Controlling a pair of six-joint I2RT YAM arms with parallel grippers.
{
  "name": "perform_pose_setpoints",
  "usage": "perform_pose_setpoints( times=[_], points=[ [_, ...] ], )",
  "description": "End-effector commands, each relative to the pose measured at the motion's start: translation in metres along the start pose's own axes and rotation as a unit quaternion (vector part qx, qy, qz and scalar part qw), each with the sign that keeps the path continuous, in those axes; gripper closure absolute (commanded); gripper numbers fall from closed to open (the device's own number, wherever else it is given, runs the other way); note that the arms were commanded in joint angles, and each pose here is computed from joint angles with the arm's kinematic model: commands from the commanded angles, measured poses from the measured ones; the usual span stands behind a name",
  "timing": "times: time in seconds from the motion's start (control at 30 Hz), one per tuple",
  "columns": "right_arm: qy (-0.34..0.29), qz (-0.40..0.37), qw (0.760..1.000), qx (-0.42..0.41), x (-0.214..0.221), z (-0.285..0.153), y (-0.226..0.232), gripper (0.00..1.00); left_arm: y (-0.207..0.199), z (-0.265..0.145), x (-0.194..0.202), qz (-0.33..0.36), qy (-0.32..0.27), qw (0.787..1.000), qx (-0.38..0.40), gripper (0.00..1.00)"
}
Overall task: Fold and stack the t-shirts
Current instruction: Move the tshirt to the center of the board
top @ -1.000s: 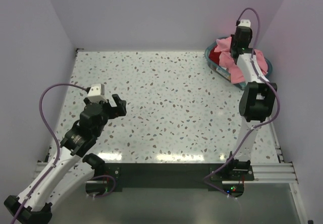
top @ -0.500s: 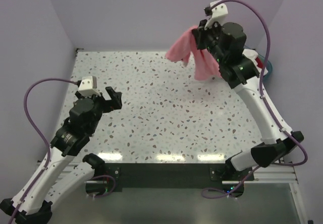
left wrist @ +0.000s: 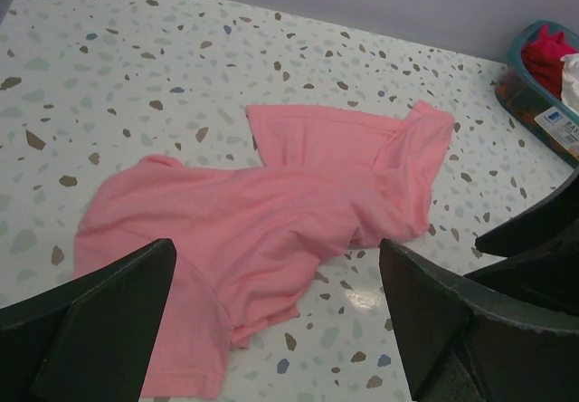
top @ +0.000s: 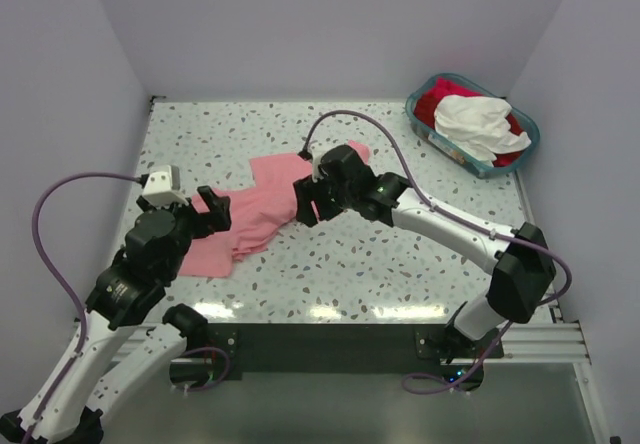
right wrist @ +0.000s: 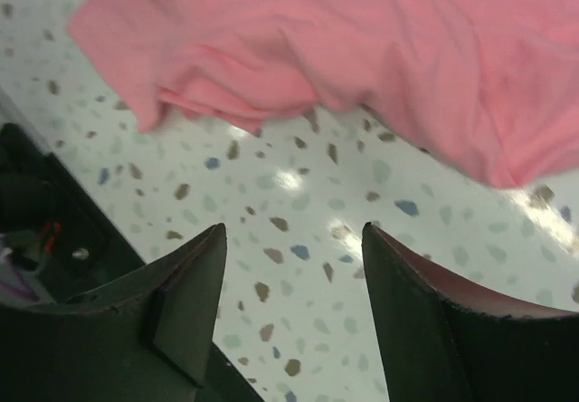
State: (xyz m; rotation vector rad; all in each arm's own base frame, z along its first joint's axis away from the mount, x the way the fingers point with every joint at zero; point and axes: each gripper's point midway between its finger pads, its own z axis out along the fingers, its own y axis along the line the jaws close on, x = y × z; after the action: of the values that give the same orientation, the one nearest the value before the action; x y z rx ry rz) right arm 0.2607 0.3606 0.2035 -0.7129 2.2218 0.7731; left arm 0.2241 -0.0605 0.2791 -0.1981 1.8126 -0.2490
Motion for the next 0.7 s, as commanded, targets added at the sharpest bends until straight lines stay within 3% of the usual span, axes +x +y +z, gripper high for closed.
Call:
perform_pose_setpoints(
  times=[0.0,0.17,0.3,0.57,0.67],
  points=[
    [-0.030,0.018,0.995,0.098,0.000,-0.027,-0.045,0.36,0.007,0.002,0.024,-0.004,0.034,0.999,-0.015,0.00],
    [-0.023,0.042,0.986,0.163,0.011,-0.021,-0.108,0.37,0.009,0.015,0.039,-0.024,0.049,0.998,-0.037,0.00],
    [-0.052,0.094,0.977,0.184,-0.003,-0.012,-0.167,0.39,0.015,0.036,0.061,-0.051,0.064,0.993,-0.082,0.00],
    [-0.061,0.150,0.964,0.213,-0.009,0.024,-0.236,0.38,0.039,0.077,0.098,-0.065,0.084,0.983,-0.150,0.00],
    [-0.056,0.161,0.962,0.212,-0.005,0.039,-0.250,0.37,0.071,0.094,0.110,-0.092,0.101,0.972,-0.192,0.00]
  ],
)
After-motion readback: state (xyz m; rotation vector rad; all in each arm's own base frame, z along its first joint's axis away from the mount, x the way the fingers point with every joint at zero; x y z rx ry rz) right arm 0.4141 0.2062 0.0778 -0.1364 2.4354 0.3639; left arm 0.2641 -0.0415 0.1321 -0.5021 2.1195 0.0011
